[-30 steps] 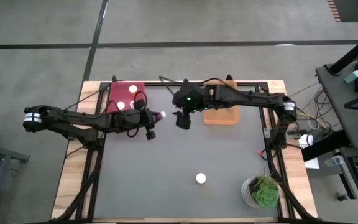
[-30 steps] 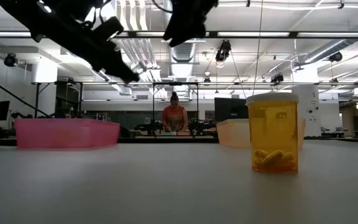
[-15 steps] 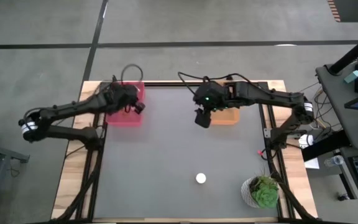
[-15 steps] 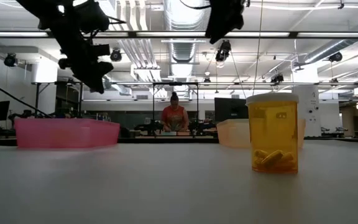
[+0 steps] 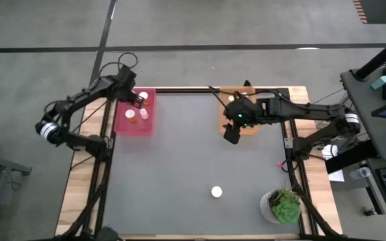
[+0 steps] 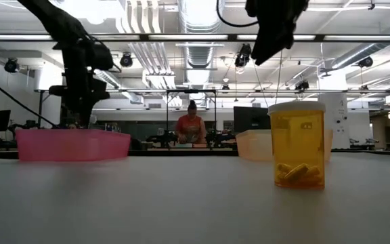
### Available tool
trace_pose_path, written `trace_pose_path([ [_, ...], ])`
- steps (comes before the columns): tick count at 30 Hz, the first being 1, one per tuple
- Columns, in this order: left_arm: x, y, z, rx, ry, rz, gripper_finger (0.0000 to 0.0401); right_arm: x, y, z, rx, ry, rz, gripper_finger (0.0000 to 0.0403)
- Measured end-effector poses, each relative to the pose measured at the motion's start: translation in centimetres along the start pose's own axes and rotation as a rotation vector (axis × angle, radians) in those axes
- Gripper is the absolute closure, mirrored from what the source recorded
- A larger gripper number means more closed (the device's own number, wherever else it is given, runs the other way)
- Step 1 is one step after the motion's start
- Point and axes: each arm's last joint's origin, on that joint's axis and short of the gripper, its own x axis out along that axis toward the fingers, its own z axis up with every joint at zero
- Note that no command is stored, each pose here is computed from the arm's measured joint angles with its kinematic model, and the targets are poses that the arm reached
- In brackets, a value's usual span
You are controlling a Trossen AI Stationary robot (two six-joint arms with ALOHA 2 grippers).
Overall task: Pick and place medicine bottles into bin by pill shape (circle, oval)
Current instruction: Put the blue capsule bottle into the pink bin, then put the orange capsule bottle into the pink bin
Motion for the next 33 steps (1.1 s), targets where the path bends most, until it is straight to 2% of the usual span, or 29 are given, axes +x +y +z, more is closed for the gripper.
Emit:
trace_pose_path([
  [6,1.6,-0.3,0.6,0.045,0.087,0.004,0.0306,-0.8,-0.5,-1.7,0.031,-0.052,0.011,0.0184],
  [15,2.3,-0.3,0.7,0.051,0.107,0.030,0.0303,-1.9,-0.9,-3.1,0.059,-0.118,0.027,0.0183],
  [27,2.2,-0.3,0.7,0.052,0.104,0.035,0.0245,-1.4,-0.9,-3.7,0.088,-0.136,0.034,0.0184],
  [33,1.3,-0.2,0.8,0.052,0.069,0.032,0.0237,-1.2,-0.5,-3.7,0.085,-0.128,0.043,0.0184],
])
